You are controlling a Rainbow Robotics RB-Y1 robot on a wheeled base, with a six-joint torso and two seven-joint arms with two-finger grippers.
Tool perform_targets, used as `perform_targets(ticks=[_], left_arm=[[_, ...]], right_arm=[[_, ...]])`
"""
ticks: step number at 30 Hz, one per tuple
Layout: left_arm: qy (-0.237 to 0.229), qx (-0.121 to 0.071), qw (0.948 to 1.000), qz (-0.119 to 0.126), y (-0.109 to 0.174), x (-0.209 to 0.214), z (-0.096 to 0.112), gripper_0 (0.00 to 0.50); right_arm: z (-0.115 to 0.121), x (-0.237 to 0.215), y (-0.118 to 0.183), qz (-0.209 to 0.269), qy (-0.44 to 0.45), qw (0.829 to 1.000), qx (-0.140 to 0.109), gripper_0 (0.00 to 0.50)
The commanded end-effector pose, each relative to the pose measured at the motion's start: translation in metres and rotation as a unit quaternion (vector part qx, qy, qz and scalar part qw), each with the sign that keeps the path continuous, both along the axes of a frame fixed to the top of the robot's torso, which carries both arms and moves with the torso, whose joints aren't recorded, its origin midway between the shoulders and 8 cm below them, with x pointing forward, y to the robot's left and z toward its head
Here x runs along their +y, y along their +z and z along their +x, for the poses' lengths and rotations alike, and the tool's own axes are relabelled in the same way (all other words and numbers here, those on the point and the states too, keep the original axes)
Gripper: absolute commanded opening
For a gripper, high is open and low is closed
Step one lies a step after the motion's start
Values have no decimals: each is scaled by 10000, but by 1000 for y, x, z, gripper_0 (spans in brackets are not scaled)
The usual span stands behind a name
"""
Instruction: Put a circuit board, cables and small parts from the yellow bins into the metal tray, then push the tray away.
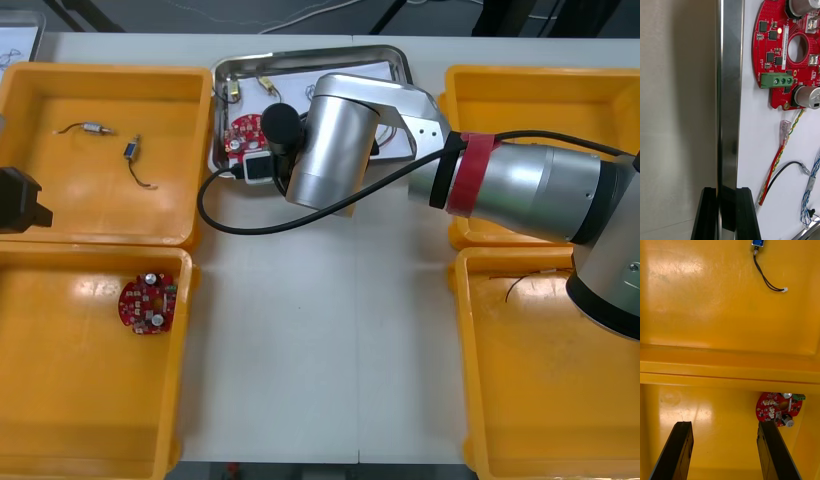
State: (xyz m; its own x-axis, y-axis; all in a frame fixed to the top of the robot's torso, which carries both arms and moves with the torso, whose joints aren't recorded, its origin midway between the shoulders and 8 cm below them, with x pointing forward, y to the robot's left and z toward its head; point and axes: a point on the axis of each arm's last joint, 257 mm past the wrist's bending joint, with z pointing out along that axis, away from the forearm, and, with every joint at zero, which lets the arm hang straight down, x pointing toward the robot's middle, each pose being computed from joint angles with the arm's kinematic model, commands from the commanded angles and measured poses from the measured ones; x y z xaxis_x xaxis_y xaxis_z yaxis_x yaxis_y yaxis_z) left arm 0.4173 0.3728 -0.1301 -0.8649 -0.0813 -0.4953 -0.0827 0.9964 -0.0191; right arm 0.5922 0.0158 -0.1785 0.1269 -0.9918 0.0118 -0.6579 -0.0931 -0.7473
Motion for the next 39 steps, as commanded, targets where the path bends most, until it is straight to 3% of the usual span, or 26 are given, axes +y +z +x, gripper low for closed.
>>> perform_targets(ticks=[1, 13, 18, 26, 28, 30, 39], left_arm=[[390, -206, 9986, -303, 8, -2, 0, 500], [390, -206, 9986, -303, 8, -2, 0, 500], [390, -206, 9986, -303, 8, -2, 0, 500], [390, -206, 9986, -303, 8, -2, 0, 500], [390, -206, 9986, -303, 8, -2, 0, 500], [390, -206, 9986, -303, 8, -2, 0, 500], [390, -206, 9986, -303, 8, -2, 0, 500]], right_arm=[[25, 1, 42, -117, 169, 9984, -519, 0], [43, -11, 44, 24, 16, 9981, -610, 0], [41, -16, 36, 159, -176, 9989, -405, 0], [40, -22, 31, 248, -350, 9986, -301, 0], [39, -23, 30, 253, -377, 9986, -280, 156], [37, -22, 28, 266, -391, 9986, -227, 484], [15, -20, 37, 60, -451, 9989, -90, 500]])
